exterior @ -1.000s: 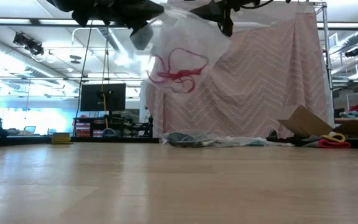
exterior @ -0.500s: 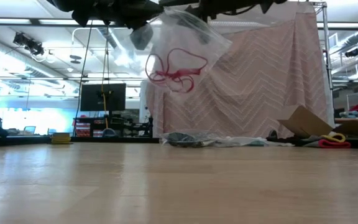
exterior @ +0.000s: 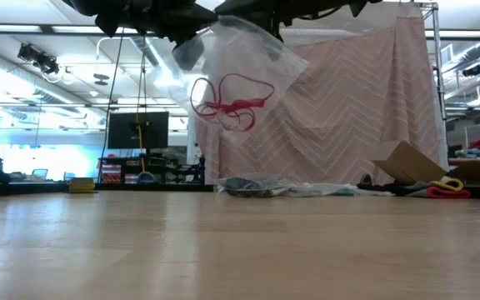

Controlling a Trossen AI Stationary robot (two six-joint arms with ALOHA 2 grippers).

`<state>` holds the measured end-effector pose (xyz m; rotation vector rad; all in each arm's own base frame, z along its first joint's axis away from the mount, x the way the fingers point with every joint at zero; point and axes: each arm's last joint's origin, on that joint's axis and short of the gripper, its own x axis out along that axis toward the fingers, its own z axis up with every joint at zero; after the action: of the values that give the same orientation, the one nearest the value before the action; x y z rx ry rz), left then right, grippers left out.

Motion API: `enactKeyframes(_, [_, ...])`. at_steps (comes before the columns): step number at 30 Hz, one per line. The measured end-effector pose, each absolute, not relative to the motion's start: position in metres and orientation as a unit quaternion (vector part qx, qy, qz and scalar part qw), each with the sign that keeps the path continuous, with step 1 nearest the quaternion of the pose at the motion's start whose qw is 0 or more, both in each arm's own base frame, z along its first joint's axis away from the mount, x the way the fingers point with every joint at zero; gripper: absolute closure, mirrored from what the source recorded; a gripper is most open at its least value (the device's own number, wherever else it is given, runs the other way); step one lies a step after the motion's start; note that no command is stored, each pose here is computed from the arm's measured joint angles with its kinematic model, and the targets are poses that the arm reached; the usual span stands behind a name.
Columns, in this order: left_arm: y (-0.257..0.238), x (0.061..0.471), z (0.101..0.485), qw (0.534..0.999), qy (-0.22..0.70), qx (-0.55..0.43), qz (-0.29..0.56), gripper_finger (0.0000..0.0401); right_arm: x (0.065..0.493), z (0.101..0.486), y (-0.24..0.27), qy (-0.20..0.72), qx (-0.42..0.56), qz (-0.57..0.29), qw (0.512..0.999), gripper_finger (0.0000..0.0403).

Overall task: Sort rubber bands
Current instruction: Close the transparent zip bag

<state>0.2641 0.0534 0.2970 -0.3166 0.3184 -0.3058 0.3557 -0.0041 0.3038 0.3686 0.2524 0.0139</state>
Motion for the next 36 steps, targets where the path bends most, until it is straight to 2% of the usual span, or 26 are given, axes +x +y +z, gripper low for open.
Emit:
enactKeyframes(4, [0.053, 0.264, 0.297, 0.963, 0.158, -0.156, -0.151, 0.04, 0.356, 0.304, -0.003, 0.128, 0.176, 0.019, 0.976, 0.0391])
enactKeyframes(9, [0.054, 0.264, 0.297, 0.963, 0.159, -0.156, -0.148, 0.04, 0.355, 0.301, -0.004, 0.139, 0.19, 0.012, 0.972, 0.0381])
enactKeyframes(12, [0.054, 0.264, 0.296, 0.964, 0.16, -0.156, -0.144, 0.04, 0.354, 0.3, -0.004, 0.151, 0.191, 0.01, 0.97, 0.0394])
enactKeyframes(23, [0.054, 0.264, 0.296, 0.964, 0.16, -0.157, -0.147, 0.0381, 0.353, 0.296, -0.003, 0.169, 0.205, 0.007, 0.964, 0.04])
enactKeyframes(27, [0.054, 0.264, 0.296, 0.965, 0.161, -0.154, -0.139, 0.0396, 0.352, 0.294, -0.003, 0.18, 0.207, 0.005, 0.962, 0.0401])
enactKeyframes(36, [0.055, 0.263, 0.294, 0.963, 0.174, -0.158, -0.13, 0.0399, 0.351, 0.29, -0.002, 0.2, 0.215, 0.005, 0.956, 0.0402])
